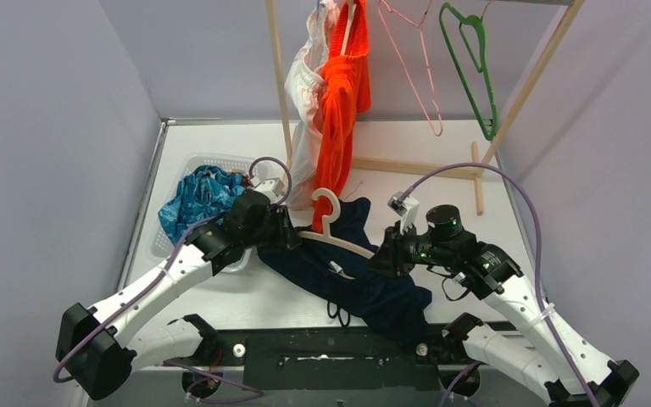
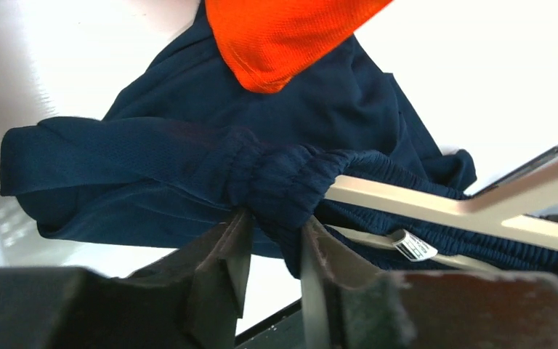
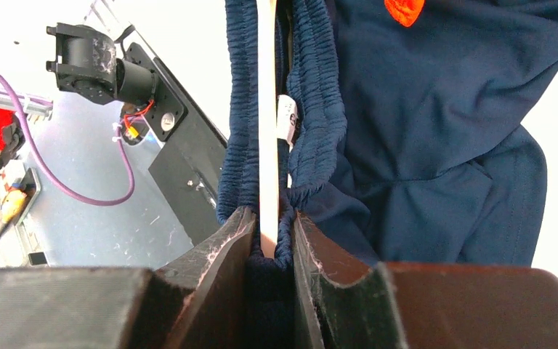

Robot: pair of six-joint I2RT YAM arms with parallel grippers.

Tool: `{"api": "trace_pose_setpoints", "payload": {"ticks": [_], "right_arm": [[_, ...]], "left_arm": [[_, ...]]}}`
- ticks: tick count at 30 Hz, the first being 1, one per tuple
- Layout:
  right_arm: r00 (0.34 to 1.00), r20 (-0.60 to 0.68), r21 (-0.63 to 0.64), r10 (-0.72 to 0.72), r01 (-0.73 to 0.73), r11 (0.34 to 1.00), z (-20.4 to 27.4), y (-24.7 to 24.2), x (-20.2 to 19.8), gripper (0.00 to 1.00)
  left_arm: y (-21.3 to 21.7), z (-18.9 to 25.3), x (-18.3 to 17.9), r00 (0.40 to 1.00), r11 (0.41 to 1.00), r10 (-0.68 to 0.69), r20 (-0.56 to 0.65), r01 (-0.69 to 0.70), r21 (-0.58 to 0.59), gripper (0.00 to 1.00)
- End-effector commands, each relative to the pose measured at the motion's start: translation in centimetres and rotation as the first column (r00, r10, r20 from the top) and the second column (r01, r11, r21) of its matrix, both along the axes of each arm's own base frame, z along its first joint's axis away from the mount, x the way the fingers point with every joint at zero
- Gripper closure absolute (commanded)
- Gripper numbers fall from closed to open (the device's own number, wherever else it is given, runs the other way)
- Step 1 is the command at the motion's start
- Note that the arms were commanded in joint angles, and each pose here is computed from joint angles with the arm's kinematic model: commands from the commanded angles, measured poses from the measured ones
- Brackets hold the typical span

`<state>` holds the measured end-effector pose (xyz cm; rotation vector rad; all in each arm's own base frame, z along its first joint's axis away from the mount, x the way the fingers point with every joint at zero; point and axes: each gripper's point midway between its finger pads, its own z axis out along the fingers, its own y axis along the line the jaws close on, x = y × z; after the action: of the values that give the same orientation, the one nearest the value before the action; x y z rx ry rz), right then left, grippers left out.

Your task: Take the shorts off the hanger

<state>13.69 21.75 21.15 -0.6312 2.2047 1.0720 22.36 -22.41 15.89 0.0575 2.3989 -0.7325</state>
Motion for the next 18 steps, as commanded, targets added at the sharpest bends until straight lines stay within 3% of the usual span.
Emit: {"api": "trace_pose_setpoints", "payload": {"ticks": [1,5,7,10,13,18], "right_arm": [[0.999,0.029,0.023,0.015,-0.016,1.0,0.9,0.6,0.4,1.0],[0.998,-0.057,-0.061,-0.033,0.029,0.998,-1.9,0.2,0.9,0.93],[0.995,-0.089,-0.07,-0.035,0.029,0.997,-2.9,0.5,1.0,0.85],[0.994,-0.111,-0.038,-0.009,0.005,0.999,-3.8,1.3,0.9,0.8],[0.993,-0.119,-0.016,-0.008,0.006,1.0,-4.3,2.1,1.5,0.65],[0.992,-0.123,0.016,0.013,-0.011,1.0,-4.9,3.5,2.5,0.55]], "left_arm": [[-0.6,-0.5,1.9,0.999,0.999,0.043,0.032,-0.043,-0.003,0.79],[-1.7,-2.4,1.2,1.0,1.0,-0.007,-0.021,0.007,-0.023,1.0],[-2.0,-3.1,0.8,0.999,0.999,-0.024,-0.037,0.023,-0.039,1.0],[-2.0,-3.8,0.2,0.999,0.998,-0.034,-0.041,0.032,-0.057,1.0],[-1.6,-4.8,-0.4,0.998,0.998,-0.037,-0.057,0.034,-0.053,1.0],[-1.1,-5.4,-1.2,0.998,0.998,-0.031,-0.05,0.028,-0.062,1.0]]}}
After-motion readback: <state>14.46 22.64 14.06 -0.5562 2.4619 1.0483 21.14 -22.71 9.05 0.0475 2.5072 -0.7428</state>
